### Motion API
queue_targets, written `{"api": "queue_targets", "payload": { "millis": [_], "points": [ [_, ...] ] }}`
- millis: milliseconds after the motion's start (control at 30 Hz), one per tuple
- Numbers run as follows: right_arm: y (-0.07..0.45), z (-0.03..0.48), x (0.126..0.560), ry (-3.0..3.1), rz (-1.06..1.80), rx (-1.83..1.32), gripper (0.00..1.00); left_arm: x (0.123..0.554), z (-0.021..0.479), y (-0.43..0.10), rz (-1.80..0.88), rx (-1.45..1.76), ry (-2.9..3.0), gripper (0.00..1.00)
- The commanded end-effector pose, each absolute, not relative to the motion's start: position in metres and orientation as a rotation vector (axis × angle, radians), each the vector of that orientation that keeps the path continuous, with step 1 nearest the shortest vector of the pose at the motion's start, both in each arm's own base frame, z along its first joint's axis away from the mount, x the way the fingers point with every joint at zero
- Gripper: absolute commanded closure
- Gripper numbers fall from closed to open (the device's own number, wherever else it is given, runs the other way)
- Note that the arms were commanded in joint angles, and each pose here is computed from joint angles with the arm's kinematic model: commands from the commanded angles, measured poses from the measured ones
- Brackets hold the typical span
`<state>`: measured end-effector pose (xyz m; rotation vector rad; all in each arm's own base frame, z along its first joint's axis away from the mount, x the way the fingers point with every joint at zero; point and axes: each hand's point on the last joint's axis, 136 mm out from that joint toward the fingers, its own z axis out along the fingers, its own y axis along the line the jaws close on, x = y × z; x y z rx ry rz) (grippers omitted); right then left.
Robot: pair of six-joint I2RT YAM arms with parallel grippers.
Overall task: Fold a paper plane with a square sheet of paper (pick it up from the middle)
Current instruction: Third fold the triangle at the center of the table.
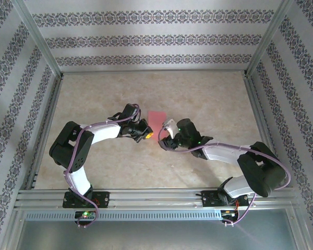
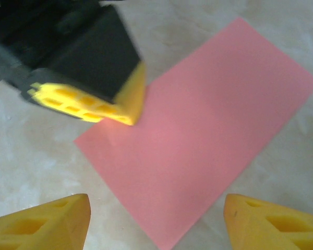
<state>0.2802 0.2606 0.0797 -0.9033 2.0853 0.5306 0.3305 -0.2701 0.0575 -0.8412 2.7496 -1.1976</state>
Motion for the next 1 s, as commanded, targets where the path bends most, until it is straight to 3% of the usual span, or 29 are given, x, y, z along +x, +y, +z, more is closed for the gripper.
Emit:
{"api": "queue_targets", "payload": {
  "millis": [0,300,767,867,967],
  "points": [
    [0.274,0.085,0.286,1.896,0.411,-1.041,0.32,0.34,0.079,-0.272,-1.269,-0.922,2.691,1.0],
    [0.296,0.065,0.292,1.838,0.313,-1.128,0.39,0.338,0.077,-0.273,-1.281,-0.949,2.696,1.0],
    [0.299,0.055,0.3,1.809,0.252,-1.147,0.67,0.335,0.073,-0.273,-1.287,-0.973,2.701,1.0],
    [0.3,0.053,0.294,1.808,0.281,-1.162,0.76,0.335,0.072,-0.268,-1.259,-0.982,2.702,0.95],
    [0.301,0.051,0.287,1.815,0.322,-1.179,0.83,0.335,0.069,-0.252,-1.19,-1.02,2.692,0.8]
  ]
}}
